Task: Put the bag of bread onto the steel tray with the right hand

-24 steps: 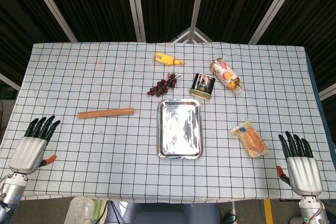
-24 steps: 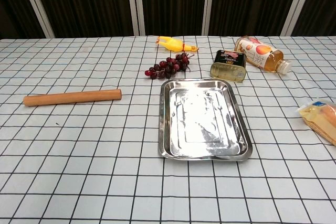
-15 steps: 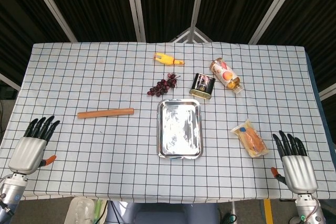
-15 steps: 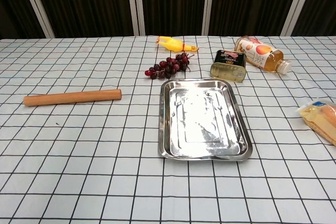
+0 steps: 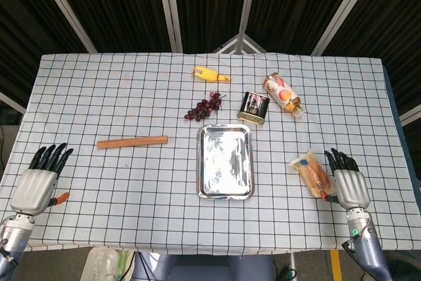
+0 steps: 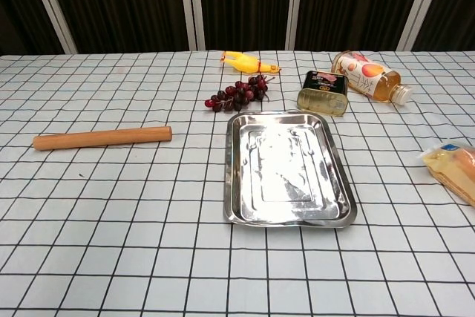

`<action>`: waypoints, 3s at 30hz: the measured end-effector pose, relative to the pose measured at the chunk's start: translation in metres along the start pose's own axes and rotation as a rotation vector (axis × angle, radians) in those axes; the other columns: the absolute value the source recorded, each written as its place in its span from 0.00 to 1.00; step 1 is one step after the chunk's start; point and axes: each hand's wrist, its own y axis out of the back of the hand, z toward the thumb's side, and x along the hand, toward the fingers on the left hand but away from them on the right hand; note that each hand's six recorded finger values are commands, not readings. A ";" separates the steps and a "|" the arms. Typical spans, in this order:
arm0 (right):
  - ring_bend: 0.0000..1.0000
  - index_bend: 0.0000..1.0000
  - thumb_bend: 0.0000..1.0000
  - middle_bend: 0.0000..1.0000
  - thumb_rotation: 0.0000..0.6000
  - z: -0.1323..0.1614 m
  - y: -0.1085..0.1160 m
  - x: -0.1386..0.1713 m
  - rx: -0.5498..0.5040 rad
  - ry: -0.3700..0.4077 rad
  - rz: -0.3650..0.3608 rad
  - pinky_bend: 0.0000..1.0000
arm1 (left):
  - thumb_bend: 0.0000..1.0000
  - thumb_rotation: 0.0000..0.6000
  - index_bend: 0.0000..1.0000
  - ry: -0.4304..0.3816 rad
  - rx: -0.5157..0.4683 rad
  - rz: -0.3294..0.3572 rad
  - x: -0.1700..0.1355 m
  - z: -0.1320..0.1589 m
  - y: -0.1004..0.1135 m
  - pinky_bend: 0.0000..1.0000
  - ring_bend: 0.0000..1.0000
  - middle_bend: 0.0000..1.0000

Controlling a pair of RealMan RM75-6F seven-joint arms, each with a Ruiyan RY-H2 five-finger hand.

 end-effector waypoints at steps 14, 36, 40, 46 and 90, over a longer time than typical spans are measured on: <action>0.00 0.00 0.26 0.00 1.00 -0.026 -0.026 -0.033 -0.069 -0.115 0.087 0.21 | 0.05 1.00 0.00 0.000 -0.002 0.000 0.000 -0.001 0.000 0.04 0.00 0.00; 0.62 0.80 0.52 0.73 1.00 0.015 -0.026 -0.036 -0.110 0.032 0.101 0.99 | 0.05 1.00 0.00 0.011 -0.015 0.010 0.000 -0.004 0.004 0.04 0.00 0.00; 0.63 0.82 0.52 0.75 1.00 0.021 -0.018 -0.035 -0.103 0.047 0.074 1.00 | 0.05 1.00 0.00 0.009 -0.016 0.011 0.000 -0.004 0.005 0.04 0.00 0.00; 0.63 0.82 0.52 0.75 1.00 0.033 0.002 -0.032 -0.101 0.073 0.021 1.00 | 0.05 1.00 0.00 0.009 -0.018 0.012 -0.001 -0.004 0.005 0.04 0.00 0.00; 0.00 0.00 0.43 0.00 1.00 0.255 -0.012 -0.054 -0.037 0.231 0.050 0.44 | 0.05 1.00 0.00 -0.016 -0.075 -0.012 0.001 -0.008 0.007 0.04 0.00 0.00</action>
